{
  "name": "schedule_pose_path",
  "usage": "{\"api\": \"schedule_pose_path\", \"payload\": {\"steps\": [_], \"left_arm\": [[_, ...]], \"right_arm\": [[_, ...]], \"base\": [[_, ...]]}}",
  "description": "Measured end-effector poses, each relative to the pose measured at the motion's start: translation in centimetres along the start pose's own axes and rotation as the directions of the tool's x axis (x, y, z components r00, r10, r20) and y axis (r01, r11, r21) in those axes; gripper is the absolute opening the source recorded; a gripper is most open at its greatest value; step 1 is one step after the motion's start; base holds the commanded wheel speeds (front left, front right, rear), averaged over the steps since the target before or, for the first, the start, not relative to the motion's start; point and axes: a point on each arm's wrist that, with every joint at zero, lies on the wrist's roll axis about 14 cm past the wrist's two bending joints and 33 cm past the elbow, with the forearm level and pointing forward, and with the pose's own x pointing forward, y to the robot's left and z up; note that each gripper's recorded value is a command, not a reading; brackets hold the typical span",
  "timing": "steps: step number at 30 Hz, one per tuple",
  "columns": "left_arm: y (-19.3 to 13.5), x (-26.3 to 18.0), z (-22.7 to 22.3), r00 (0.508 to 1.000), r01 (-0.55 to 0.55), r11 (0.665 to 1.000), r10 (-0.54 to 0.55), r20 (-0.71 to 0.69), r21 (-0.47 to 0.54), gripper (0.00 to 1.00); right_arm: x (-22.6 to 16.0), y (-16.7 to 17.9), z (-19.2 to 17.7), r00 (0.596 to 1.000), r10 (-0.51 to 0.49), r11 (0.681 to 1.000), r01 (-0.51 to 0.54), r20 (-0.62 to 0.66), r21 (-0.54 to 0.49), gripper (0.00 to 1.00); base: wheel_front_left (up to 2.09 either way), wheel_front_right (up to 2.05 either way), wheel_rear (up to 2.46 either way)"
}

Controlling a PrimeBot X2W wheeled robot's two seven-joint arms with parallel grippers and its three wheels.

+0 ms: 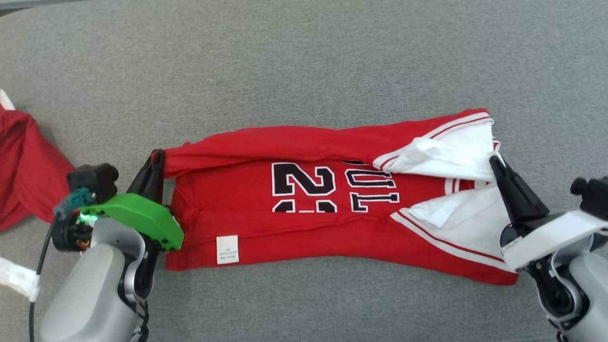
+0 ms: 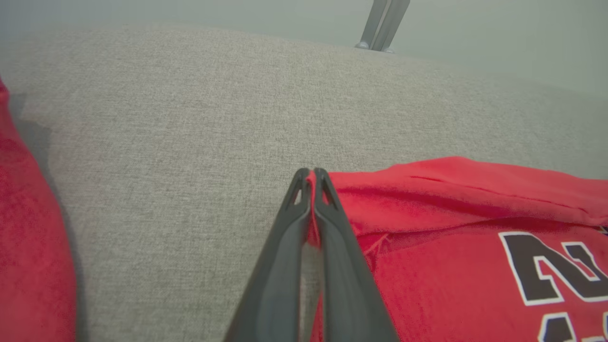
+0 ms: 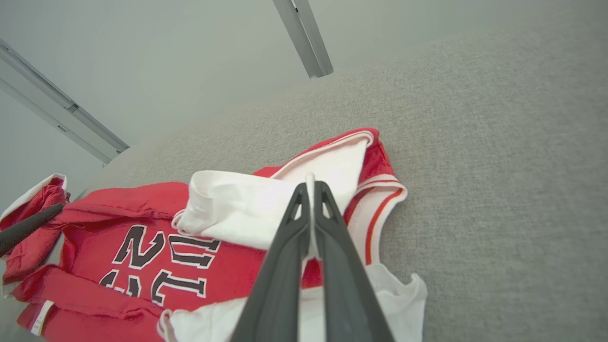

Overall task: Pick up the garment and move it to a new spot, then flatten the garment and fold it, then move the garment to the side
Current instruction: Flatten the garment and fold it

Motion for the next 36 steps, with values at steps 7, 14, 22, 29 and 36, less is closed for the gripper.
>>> {"api": "schedule_pose_path", "payload": {"steps": [7, 14, 22, 29, 36], "left_arm": [[-0.7, -2.9, -1.8, 0.998, -0.019, 0.999, 0.017, -0.056, -0.049, 0.00], [-1.2, -5.1, -1.6, 0.999, -0.050, 0.998, 0.049, -0.022, -0.043, 1.00], [-3.5, -6.6, 4.6, 0.960, -0.061, 0.996, 0.040, 0.277, 0.068, 1.00], [-4.9, -7.9, 7.4, 0.918, -0.068, 0.990, 0.015, 0.396, 0.120, 1.00], [-5.8, -8.9, 5.8, 0.928, -0.054, 0.990, 0.000, 0.373, 0.133, 1.00]], "right_arm": [[-4.2, -0.6, -1.6, 0.995, -0.099, 0.992, 0.098, 0.010, 0.080, 0.00], [-5.6, -0.3, -0.2, 0.991, -0.111, 0.993, 0.109, 0.070, 0.036, 1.00], [-6.8, 0.7, 6.1, 0.959, -0.088, 0.980, 0.131, 0.269, -0.147, 1.00], [-8.2, 1.5, 9.3, 0.934, -0.100, 0.956, 0.186, 0.342, -0.228, 1.00], [-9.4, 1.9, 9.2, 0.935, -0.127, 0.949, 0.211, 0.331, -0.233, 1.00]], "base": [[0.00, 0.00, 0.00], [0.00, 0.00, 0.00], [0.00, 0.00, 0.00], [0.00, 0.00, 0.00], [0.00, 0.00, 0.00]]}}
